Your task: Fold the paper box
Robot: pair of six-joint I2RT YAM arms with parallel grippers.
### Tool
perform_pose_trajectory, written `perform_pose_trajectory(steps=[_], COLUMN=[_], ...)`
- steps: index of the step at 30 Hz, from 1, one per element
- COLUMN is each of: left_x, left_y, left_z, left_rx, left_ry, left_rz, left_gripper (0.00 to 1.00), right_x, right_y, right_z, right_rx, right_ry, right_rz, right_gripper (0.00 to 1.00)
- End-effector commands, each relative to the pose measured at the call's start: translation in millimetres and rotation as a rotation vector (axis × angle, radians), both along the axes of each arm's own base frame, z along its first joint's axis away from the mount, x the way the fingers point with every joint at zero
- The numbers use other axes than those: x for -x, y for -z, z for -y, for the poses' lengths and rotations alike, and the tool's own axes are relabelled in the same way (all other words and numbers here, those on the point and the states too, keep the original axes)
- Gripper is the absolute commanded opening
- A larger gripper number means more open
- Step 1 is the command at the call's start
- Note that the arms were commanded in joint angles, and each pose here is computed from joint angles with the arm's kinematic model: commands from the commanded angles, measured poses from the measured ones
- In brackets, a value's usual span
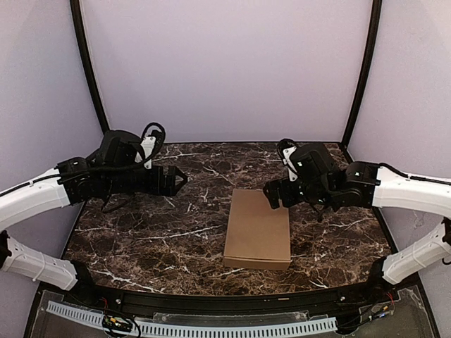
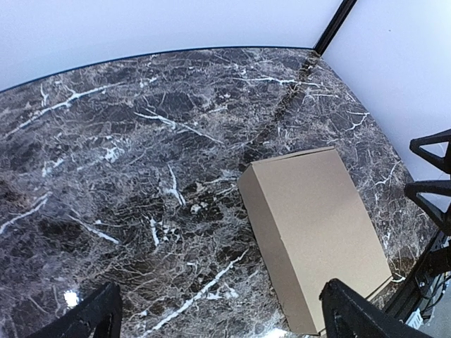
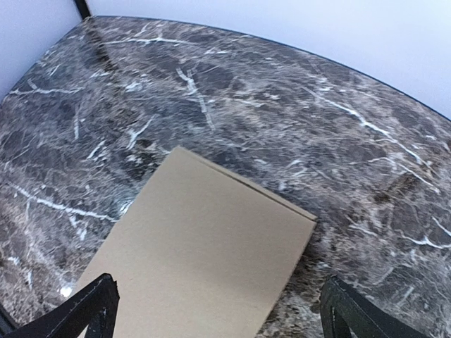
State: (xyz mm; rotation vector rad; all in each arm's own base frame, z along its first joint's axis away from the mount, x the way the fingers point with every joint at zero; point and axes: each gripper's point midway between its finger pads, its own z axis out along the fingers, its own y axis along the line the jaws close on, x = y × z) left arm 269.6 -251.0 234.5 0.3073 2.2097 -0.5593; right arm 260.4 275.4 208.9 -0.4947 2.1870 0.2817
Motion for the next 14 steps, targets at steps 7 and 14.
perform_pose_trajectory(steps=[7,14], left_x=[19,30], left_y=[-35,-45], left_z=[-71,-84], left_rx=[-0.265,-0.226], left_ry=[-0.050,-0.065], left_rz=[0.116,0.158], left_gripper=[0.99,0.99], right_x=[-3,8], right_y=[-33,-33], right_z=[87,101], right_rx=[0.030,0.028], right_ry=[0.314,0.341], right_rz=[0.164,0.111], right_gripper=[0.99,0.99])
